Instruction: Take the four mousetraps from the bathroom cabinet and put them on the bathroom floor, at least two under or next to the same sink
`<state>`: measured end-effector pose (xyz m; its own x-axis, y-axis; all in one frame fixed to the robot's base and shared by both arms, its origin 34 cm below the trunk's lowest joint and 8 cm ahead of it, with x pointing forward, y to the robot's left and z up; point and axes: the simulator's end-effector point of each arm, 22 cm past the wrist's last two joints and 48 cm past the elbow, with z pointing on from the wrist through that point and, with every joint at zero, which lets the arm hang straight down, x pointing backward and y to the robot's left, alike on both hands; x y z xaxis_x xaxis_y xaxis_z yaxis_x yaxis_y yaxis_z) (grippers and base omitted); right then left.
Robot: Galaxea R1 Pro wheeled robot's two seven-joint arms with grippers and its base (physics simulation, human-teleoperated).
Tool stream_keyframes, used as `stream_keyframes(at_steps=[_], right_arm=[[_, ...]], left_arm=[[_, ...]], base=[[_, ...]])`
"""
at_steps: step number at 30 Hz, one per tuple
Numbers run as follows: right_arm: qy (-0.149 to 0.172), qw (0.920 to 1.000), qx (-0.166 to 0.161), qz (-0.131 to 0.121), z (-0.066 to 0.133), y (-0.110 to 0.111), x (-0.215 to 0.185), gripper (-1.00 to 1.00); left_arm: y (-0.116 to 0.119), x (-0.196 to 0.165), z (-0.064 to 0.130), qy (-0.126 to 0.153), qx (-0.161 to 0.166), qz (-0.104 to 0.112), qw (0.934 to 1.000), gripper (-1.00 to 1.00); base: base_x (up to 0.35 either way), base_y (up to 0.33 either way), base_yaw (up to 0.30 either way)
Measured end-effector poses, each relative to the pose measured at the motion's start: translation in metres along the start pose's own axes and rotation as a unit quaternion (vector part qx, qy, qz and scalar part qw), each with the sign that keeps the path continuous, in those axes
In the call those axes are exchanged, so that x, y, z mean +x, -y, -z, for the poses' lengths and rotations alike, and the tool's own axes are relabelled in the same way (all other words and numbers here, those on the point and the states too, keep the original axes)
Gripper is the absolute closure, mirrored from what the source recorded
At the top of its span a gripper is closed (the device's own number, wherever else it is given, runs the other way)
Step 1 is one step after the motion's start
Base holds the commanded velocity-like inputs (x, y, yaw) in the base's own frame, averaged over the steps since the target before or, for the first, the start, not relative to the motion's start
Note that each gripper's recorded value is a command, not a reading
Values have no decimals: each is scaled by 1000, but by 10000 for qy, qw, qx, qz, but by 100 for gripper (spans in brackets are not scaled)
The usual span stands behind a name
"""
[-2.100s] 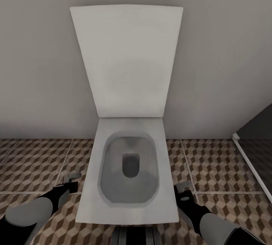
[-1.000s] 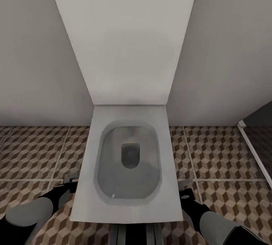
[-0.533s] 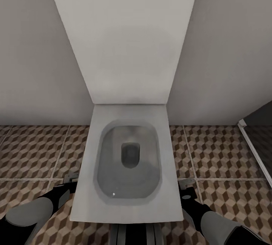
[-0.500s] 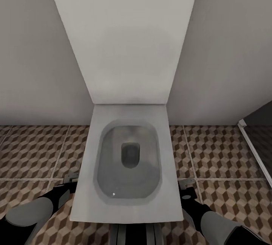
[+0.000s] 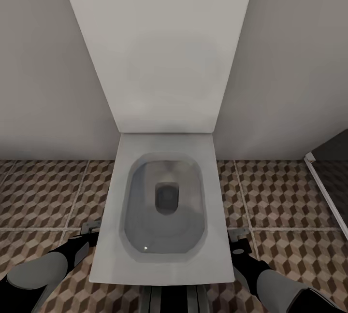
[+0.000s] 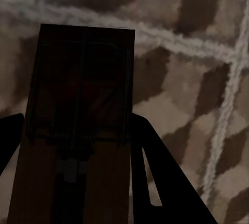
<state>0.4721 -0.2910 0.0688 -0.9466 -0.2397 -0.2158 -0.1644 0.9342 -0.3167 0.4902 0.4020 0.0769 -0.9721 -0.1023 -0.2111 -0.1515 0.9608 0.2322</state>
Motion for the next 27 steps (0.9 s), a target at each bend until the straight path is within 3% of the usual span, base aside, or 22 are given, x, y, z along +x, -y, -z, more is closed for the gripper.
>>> stream_keyframes(at_steps=[11, 17, 27], right_arm=[[62, 10000, -37, 3, -5, -6, 2, 100], [308, 9995, 32, -84, -6, 1, -9, 100], [404, 9983, 395, -155, -10, 20, -27, 100]], left_arm=[[1, 10, -7, -98, -11, -26, 9999, 100], [2, 10, -7, -93, -5, -26, 10000, 100], [2, 14, -9, -131, -7, -36, 9999, 100]], base=[[0, 0, 0], [0, 0, 0], [0, 0, 0]])
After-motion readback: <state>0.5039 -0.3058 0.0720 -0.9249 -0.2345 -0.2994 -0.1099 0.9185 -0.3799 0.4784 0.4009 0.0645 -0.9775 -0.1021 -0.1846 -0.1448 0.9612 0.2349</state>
